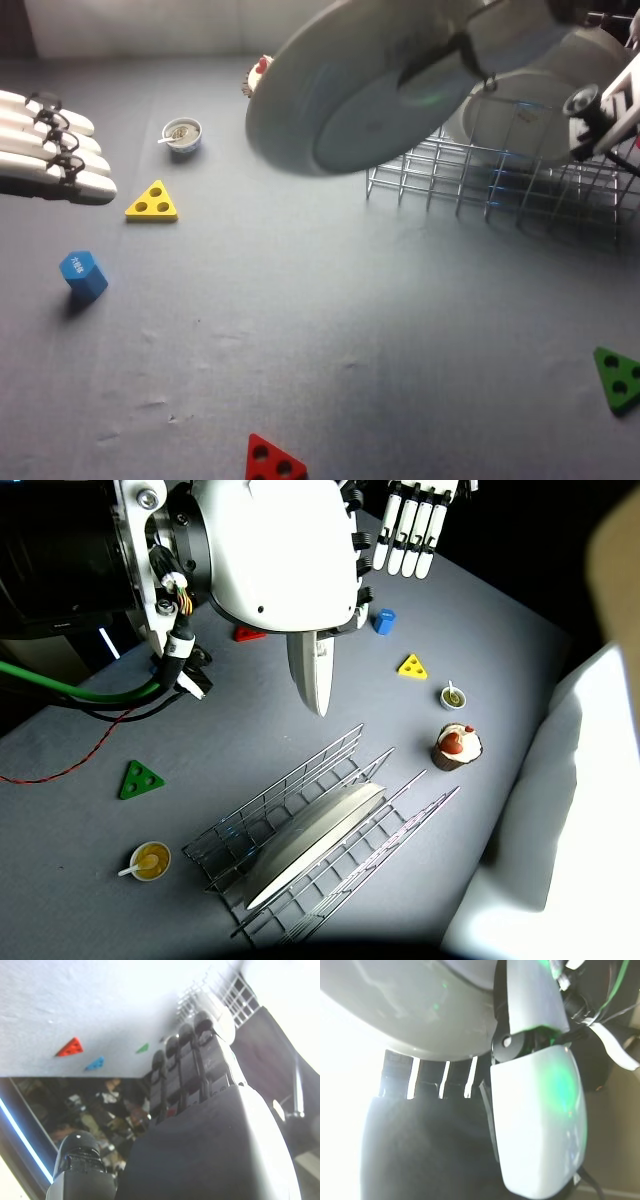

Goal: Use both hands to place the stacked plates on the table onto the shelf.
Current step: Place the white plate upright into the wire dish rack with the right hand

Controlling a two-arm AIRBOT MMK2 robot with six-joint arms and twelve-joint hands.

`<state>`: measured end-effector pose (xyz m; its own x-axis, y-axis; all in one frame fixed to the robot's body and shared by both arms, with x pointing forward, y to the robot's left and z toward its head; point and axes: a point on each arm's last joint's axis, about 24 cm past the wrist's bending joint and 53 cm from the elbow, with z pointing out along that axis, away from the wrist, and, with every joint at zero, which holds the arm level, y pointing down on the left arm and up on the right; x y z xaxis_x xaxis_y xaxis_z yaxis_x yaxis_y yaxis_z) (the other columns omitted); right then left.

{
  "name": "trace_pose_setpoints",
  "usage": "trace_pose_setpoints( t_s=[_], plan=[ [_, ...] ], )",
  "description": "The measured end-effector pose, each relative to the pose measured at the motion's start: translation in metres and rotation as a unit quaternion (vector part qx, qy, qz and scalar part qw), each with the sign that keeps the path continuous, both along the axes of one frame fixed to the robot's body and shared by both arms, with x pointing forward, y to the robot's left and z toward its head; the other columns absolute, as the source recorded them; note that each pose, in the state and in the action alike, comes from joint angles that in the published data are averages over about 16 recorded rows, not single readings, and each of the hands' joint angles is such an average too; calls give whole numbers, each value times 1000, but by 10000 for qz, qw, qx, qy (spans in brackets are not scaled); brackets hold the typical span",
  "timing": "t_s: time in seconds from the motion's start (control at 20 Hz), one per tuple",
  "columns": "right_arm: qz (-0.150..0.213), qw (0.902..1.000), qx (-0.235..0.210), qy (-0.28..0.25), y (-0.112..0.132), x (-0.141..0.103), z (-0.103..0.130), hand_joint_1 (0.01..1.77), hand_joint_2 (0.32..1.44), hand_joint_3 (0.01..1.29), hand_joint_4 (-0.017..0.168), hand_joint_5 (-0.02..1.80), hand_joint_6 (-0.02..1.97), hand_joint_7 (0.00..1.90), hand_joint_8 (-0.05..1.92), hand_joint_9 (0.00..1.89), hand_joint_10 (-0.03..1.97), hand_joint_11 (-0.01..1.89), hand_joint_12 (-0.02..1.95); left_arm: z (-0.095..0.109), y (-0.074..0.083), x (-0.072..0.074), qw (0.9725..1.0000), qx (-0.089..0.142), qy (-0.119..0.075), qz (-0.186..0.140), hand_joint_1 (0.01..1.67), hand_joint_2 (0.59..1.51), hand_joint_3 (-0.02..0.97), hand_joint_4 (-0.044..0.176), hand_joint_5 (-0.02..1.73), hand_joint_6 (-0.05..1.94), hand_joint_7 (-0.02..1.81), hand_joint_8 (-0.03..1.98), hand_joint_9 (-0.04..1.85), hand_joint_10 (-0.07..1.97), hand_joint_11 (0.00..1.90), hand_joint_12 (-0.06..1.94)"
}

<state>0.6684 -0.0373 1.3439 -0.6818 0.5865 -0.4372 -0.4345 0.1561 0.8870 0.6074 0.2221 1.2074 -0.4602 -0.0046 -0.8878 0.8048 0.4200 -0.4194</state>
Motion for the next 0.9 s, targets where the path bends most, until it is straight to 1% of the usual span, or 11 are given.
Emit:
trace_pose_setpoints(
  t_s=[0.15, 0.2, 0.5, 0.6, 0.9],
  plan=[
    [-179, 9996, 152, 148, -12, 11, 2, 1468, 924, 11, -7, 960, 884, 1166, 413, 1220, 540, 1010, 1328, 4, -3, -1, 9999, -90, -28, -36, 24, 1031, 2, -1, 216, 4, 240, 8, 226, 12, 200, 12],
    [-235, 9993, 201, 200, -15, 14, 3, 1470, 924, 11, -7, 961, 880, 1160, 431, 1217, 547, 1010, 1329, 6, -4, -1, 9999, -119, -40, -45, 25, 1031, 2, -1, 217, 4, 242, 8, 228, 12, 201, 12],
    [-520, 9968, 405, 450, -35, 30, 2, 1479, 924, 11, -8, 973, 846, 1161, 403, 1208, 558, 1025, 1274, 9, -14, -3, 9996, -234, -104, -94, 27, 1032, 2, -1, 224, 3, 252, 8, 236, 11, 206, 12],
    [-594, 9958, 454, 527, -41, 34, 1, 1479, 923, 11, -8, 975, 838, 1167, 399, 1210, 554, 1038, 1203, 9, -17, -3, 9996, -243, -122, -97, 27, 1033, 2, -1, 226, 3, 255, 7, 238, 12, 209, 12],
    [-813, 9926, 533, 722, -58, 46, -7, 1474, 923, 12, -8, 971, 835, 1195, 327, 1226, 503, 1050, 1199, 6, -25, -5, 9995, -226, -187, -133, 30, 1029, 3, -1, 227, 3, 264, 8, 240, 11, 204, 12]
  ],
)
